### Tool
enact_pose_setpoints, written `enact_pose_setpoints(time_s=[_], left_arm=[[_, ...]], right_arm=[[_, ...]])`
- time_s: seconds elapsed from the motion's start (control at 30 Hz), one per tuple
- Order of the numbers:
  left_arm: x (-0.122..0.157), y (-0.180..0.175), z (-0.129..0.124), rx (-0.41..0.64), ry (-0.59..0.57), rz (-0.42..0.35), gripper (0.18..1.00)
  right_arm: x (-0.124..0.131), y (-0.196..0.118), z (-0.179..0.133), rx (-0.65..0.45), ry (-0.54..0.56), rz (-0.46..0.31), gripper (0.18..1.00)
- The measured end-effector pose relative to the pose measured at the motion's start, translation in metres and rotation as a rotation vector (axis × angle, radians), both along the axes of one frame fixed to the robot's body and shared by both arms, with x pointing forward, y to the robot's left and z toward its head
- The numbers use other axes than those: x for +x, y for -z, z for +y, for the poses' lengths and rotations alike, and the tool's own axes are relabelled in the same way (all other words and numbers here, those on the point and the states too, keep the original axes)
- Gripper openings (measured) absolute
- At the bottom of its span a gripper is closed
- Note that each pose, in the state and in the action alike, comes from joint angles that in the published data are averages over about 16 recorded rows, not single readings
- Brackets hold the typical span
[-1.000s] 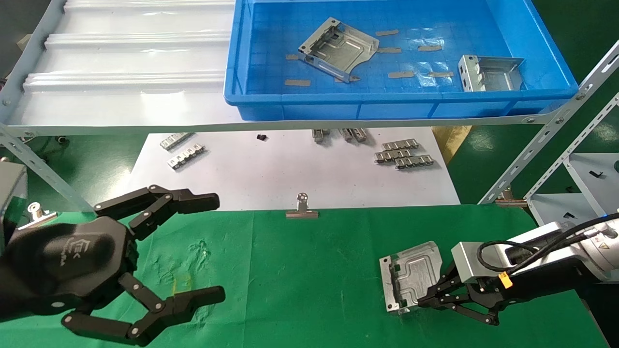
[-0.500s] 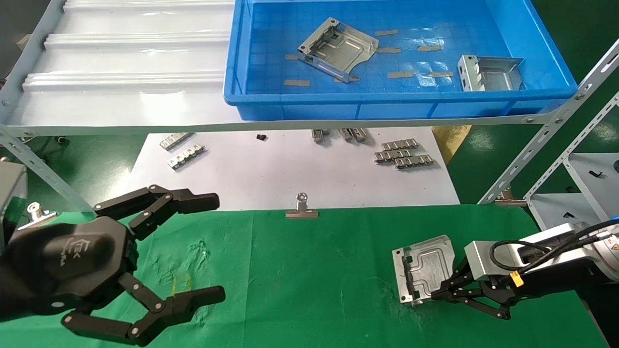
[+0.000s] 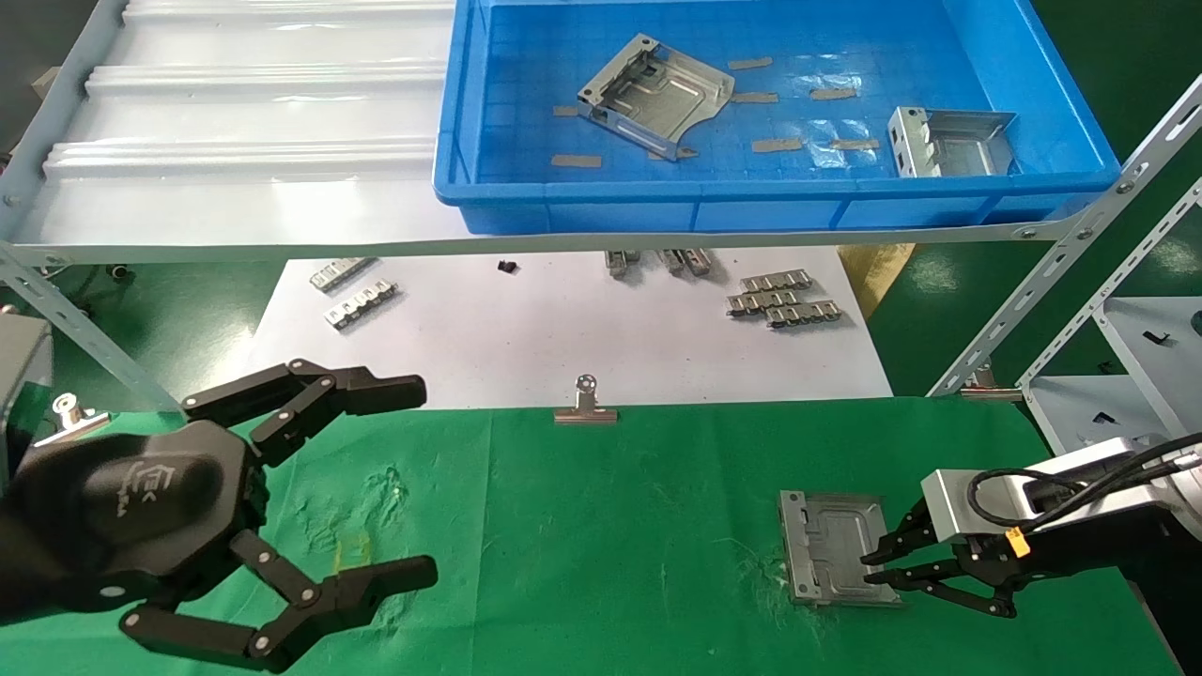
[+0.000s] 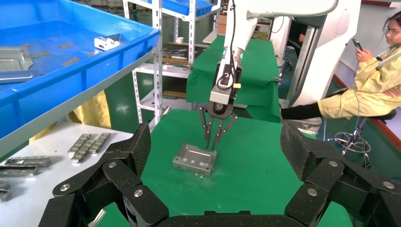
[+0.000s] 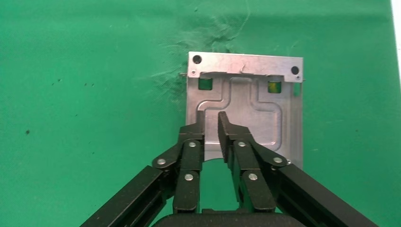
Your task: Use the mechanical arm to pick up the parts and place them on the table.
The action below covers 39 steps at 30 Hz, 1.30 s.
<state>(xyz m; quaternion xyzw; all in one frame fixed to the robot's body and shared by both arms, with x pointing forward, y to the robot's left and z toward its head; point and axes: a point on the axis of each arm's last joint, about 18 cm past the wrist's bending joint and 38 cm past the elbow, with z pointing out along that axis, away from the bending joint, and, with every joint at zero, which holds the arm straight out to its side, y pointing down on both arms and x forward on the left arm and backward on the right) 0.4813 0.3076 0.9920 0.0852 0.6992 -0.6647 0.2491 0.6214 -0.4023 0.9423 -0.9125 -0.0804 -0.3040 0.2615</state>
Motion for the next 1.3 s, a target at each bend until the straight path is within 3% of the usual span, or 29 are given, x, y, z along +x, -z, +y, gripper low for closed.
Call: enact_pose_setpoints(time_s=[0.3, 0.57, 1.0, 1.3], left_arm=[[0.0, 0.0, 0.0, 0.0, 0.0, 0.0, 1.001], [0.0, 0.0, 0.0, 0.0, 0.0, 0.0, 1.001], [0.0, 0.0, 0.0, 0.0, 0.0, 0.0, 1.001], [0.0, 0.0, 0.0, 0.0, 0.0, 0.0, 1.001]], right_arm=[[-0.005, -0.03, 0.009, 0.188, -0.015, -0.073, 0.331], [-0.01, -0.048, 0.015, 0.323, -0.031, -0.106, 0.506], [-0.011, -0.039, 0.027, 0.362, -0.062, -0.081, 0.807], [-0.018, -0.03, 0.051, 0.472, -0.124, -0.04, 0.928]])
